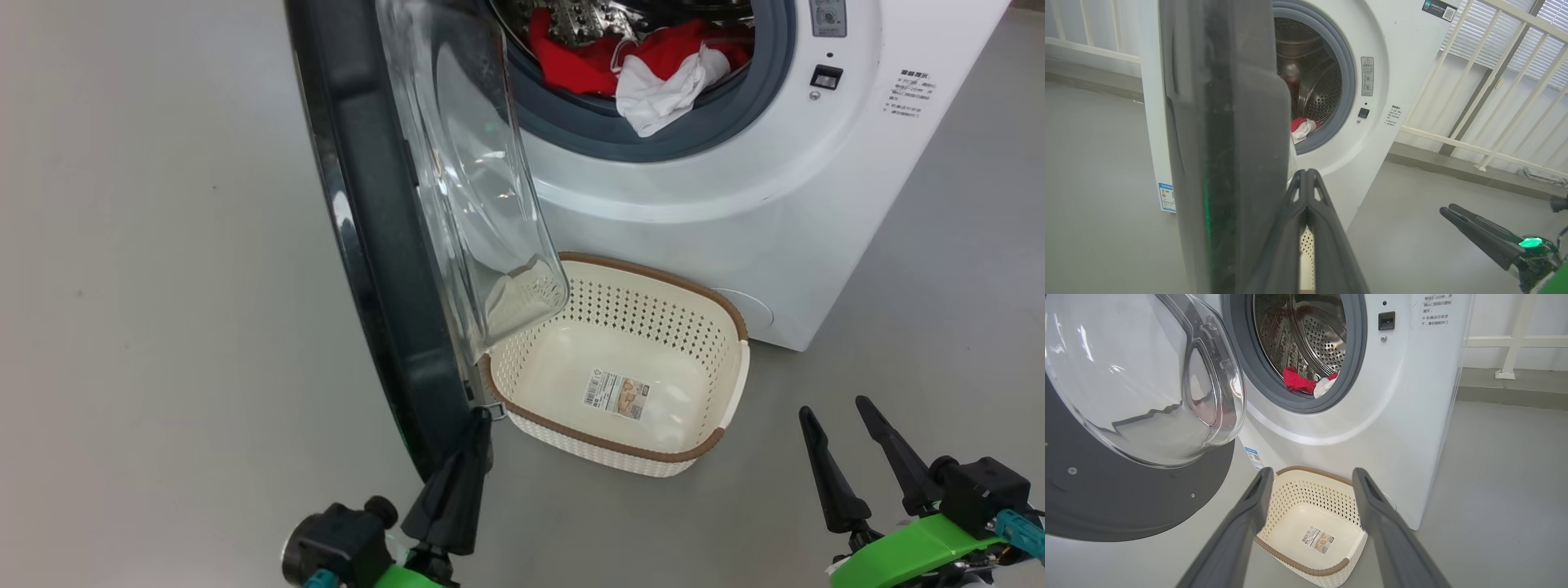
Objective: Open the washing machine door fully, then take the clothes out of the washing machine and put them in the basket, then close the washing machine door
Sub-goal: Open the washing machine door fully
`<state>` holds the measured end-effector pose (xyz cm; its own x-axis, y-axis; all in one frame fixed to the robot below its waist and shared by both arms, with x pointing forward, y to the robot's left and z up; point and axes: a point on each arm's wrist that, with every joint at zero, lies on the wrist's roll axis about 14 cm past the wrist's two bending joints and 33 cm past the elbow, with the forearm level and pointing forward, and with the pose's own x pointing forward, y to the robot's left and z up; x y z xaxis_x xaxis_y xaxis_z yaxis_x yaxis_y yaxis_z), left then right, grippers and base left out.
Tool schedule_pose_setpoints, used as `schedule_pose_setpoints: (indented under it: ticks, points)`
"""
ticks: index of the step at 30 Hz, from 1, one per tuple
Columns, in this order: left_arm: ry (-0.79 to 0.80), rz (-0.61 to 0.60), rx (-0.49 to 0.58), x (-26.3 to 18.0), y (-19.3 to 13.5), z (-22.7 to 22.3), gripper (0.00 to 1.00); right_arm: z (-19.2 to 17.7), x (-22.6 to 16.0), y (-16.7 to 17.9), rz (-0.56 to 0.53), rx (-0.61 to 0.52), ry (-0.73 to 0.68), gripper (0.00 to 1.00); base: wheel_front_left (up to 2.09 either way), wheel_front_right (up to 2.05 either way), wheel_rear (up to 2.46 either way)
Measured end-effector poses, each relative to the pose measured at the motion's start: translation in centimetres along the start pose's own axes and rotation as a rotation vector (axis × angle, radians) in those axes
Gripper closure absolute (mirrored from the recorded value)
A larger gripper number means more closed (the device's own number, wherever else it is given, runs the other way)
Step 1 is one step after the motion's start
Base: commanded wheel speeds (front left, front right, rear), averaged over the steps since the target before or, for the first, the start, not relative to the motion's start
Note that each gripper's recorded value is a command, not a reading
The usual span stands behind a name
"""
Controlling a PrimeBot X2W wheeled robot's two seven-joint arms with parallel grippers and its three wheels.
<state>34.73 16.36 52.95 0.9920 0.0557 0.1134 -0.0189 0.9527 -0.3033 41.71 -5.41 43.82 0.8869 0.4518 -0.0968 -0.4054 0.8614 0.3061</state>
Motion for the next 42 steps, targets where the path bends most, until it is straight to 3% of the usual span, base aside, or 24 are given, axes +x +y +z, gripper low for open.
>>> schedule_pose_setpoints:
  ticks: [14,42]
  points:
    - [-0.002,0.067,0.001,-0.2,2.3,0.1,1.00,0.5,0.2,0.5,0.011,0.007,-0.016,0.00,0.00,0.00,0.00]
    - [-0.076,0.496,0.157,-3.1,16.8,3.7,1.00,-0.5,1.1,-0.1,0.005,0.026,0.003,0.00,0.00,0.00,0.00]
